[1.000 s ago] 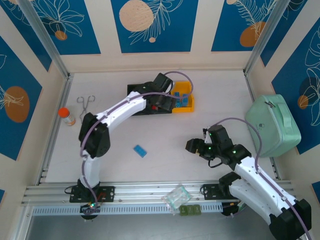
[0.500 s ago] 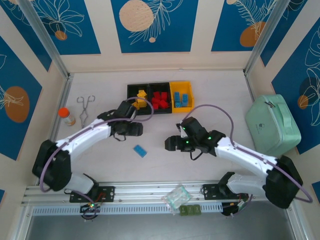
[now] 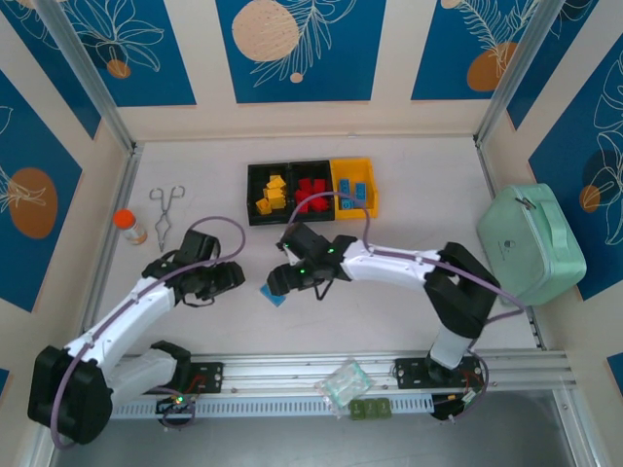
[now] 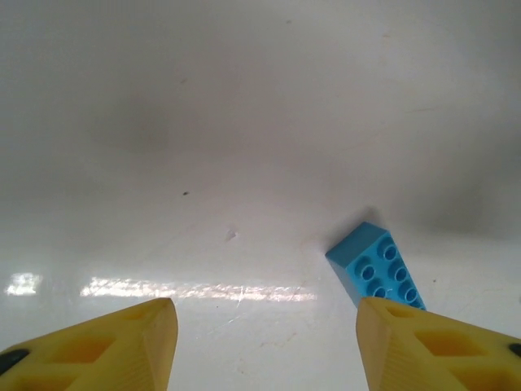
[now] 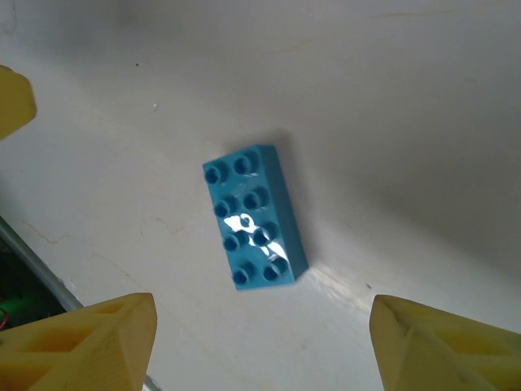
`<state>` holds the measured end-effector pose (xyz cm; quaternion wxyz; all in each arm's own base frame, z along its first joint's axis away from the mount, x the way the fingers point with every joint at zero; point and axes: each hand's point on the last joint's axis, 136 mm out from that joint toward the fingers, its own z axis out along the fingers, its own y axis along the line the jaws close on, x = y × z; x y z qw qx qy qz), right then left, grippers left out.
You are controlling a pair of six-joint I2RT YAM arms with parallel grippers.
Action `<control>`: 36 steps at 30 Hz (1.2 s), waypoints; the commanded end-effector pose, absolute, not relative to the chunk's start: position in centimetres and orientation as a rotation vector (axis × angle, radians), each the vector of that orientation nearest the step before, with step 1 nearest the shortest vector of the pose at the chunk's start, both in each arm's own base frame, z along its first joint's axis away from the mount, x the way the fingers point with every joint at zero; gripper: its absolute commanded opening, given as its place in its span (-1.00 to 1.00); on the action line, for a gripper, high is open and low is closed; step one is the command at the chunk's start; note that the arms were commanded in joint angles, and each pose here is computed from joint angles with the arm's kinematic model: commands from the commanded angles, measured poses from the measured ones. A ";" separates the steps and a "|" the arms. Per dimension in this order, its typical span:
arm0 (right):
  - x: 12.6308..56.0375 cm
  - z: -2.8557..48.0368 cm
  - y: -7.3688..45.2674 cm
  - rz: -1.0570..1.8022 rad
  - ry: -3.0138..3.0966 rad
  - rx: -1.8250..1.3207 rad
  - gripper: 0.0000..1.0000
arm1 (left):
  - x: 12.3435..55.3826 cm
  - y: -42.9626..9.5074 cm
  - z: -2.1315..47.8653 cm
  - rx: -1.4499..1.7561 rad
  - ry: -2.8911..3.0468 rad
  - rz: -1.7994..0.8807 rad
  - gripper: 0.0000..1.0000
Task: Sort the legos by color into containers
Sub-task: Pick up the lego from the bottom-center of the table.
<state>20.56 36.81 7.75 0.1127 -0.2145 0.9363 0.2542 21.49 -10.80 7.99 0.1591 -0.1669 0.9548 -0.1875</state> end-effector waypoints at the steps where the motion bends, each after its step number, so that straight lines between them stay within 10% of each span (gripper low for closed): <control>1: 20.1 6.6 37.9 0.680 2.770 -0.729 0.37 | 20.1 -10.1 7.5 -0.678 2.722 -0.650 0.14; 23: 20.8 2.8 37.9 0.322 2.802 -0.775 -0.37 | 19.7 -9.9 7.0 -0.700 2.691 -0.823 0.12; 36: 22.7 7.5 35.1 0.396 2.736 -0.625 -0.42 | 21.2 -13.0 7.9 -0.586 2.673 -0.950 0.13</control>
